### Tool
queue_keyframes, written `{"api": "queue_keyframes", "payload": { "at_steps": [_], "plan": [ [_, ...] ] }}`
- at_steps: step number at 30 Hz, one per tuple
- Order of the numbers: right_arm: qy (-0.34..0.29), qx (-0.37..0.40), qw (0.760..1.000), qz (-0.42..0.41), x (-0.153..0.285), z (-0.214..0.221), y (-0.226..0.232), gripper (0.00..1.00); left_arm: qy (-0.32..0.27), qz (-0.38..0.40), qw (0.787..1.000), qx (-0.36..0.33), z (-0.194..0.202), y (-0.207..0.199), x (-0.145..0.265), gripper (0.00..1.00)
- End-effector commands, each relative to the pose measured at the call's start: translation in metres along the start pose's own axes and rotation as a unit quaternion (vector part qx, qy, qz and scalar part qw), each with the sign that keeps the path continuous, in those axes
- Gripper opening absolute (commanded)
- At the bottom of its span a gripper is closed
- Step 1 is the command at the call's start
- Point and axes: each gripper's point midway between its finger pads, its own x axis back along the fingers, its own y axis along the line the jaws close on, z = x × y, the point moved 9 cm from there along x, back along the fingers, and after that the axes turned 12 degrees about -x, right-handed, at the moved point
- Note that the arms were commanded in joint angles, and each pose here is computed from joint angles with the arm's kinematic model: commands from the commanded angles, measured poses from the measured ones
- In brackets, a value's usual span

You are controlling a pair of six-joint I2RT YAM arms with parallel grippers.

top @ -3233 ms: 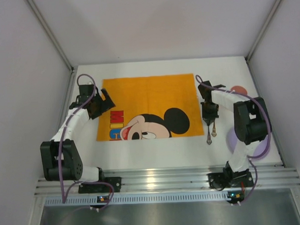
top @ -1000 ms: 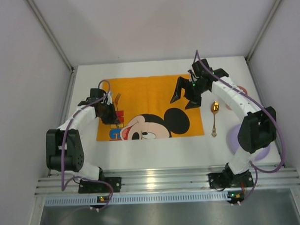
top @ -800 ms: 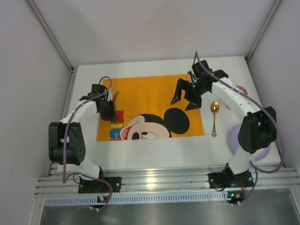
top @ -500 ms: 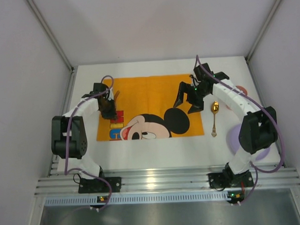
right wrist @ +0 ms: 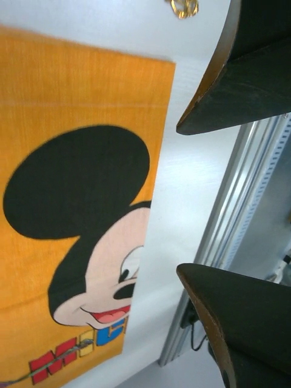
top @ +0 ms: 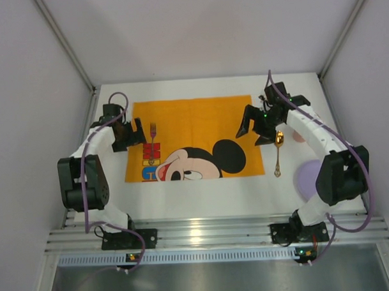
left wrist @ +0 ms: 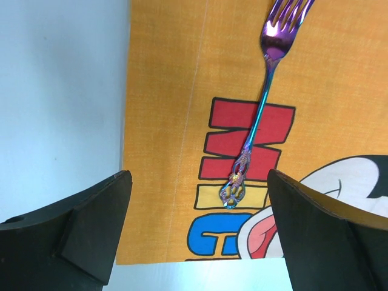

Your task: Set the dinner table for one person

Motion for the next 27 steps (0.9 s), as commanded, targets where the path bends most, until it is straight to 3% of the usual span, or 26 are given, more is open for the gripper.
{"api": "queue_keyframes", "payload": {
  "at_steps": [1,7,14,27],
  "plan": [
    [-0.082,-0.001,0.996,0.023,0.03,-0.009,-0.017,0.87,-0.055,-0.002,0.998,0.006,-0.023,-0.005,0.026,0.99],
    [-0.141,-0.081,0.975,0.155,0.034,-0.018,-0.081,0.79,-0.085,0.059,0.994,0.028,-0.027,-0.02,0.038,0.99],
    [-0.134,-0.112,0.954,0.244,-0.004,-0.032,-0.118,0.64,-0.063,0.082,0.995,0.014,-0.017,-0.035,0.027,0.99],
    [-0.131,-0.102,0.945,0.281,-0.045,-0.069,-0.142,0.49,-0.057,0.07,0.996,-0.013,-0.014,-0.031,0.035,0.99]
  ]
}}
